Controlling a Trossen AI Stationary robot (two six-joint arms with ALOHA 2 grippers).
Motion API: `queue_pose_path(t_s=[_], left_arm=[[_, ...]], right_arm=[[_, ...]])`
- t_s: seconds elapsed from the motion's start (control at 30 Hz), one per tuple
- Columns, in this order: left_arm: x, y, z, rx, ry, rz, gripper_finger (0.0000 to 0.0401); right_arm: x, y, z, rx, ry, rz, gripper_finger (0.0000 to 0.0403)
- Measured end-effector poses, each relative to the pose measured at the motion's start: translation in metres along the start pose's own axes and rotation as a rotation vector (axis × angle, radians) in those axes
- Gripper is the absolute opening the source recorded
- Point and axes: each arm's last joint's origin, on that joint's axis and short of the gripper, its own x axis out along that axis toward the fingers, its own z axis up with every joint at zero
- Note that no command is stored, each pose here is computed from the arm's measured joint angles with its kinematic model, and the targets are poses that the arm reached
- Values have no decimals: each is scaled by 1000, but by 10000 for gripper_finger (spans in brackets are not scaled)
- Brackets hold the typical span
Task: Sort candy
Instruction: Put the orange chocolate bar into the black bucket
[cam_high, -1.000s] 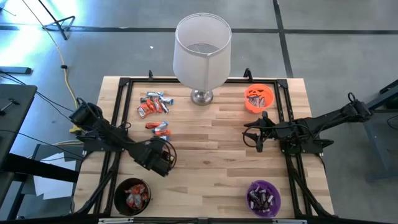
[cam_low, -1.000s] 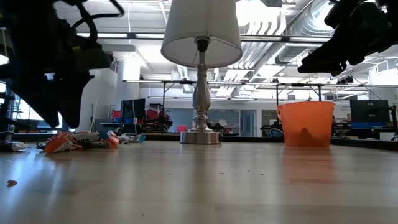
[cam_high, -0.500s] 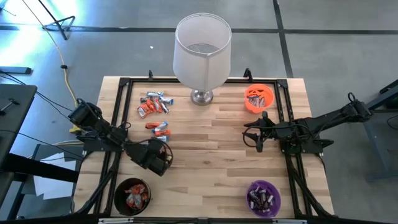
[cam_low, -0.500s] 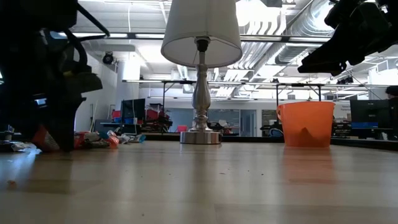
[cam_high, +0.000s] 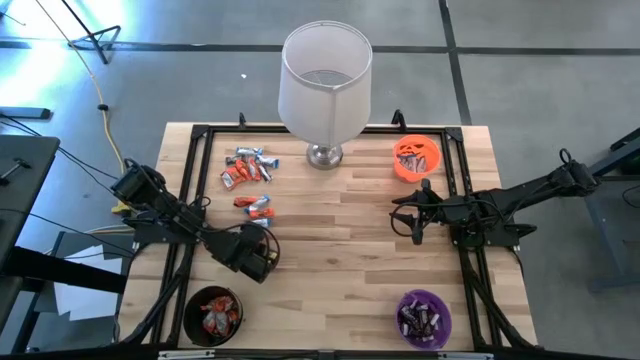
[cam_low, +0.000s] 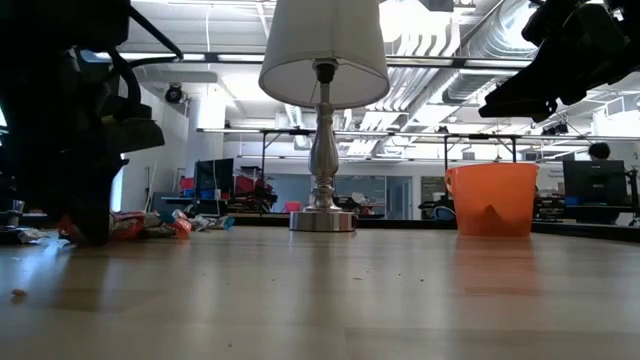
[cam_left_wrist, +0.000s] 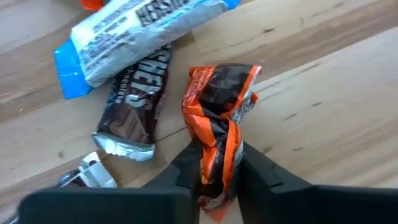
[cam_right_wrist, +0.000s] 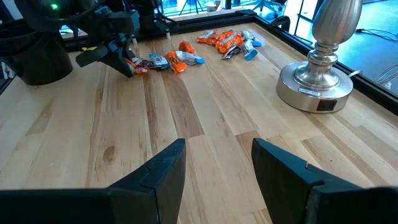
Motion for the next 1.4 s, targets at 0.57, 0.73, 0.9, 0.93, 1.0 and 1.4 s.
queue_pose_path(t_s=[0.57,0.73,0.9,0.93,1.0,1.4], left_arm=[[-34,-23,1,103,30,-23,39],[-73,-35,-1,154,22,-6,39],[-122,-42,-13,138,-41,-67,39],[-131,-43,-17,132,-53,-89,39],[-147,-42,-26,122,-56,-128,39],[-200,-19,-88,15,67,-294,40]], right_arm=[[0,0,0,0,0,0,180],[0,0,0,0,0,0,180],[0,0,0,0,0,0,180],[0,0,0,0,0,1,180],[0,0,0,0,0,0,180],[0,0,0,0,0,0,180]])
